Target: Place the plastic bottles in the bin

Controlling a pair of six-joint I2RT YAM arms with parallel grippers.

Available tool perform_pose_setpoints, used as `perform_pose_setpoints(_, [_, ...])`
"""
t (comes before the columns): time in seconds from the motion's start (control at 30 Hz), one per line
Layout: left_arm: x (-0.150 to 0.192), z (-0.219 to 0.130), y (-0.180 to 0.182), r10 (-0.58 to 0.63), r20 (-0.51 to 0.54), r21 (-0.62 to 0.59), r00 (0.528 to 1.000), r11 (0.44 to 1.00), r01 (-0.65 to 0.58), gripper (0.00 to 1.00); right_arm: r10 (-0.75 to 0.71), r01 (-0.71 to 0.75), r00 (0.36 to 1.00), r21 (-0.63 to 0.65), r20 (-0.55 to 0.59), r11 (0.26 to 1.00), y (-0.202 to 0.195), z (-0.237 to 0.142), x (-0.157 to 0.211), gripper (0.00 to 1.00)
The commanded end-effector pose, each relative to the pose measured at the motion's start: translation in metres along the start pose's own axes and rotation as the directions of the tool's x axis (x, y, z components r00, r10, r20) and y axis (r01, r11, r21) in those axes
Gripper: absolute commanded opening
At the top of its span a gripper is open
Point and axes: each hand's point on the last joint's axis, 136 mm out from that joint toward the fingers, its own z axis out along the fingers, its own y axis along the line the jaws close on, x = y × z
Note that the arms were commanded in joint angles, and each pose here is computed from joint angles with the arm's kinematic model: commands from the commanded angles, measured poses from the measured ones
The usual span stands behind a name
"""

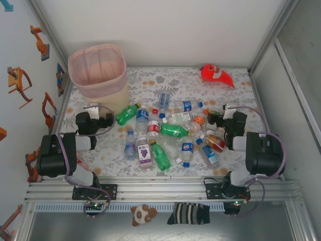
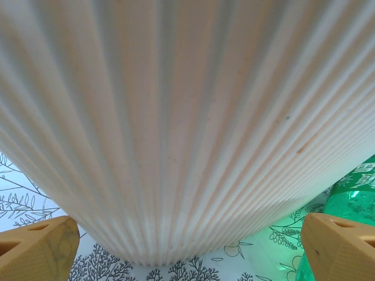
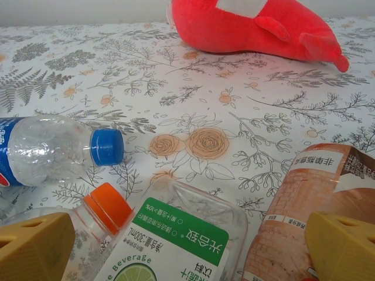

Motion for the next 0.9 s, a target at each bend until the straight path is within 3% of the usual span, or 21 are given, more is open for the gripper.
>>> perform_pose_setpoints(0.0, [-0.0058,-0.0011,-0.0041,0.019,0.028,0.026,0.999,0.999,-0.019,0.97,-0.018,0.018,0.999,-0.004,0.026,1.000,-0.0006,-0.0009,-0.0048,0.99])
perform_pose_setpoints(0.87, [-0.0110,-0.0051,-0.0043,0.019,0.041,0.027,0.999,0.999,-0.020,0.97,-0.020,0.019,0.999,0.022,0.046,1.000,-0.0025,-0.0085,-0.0126,0.99])
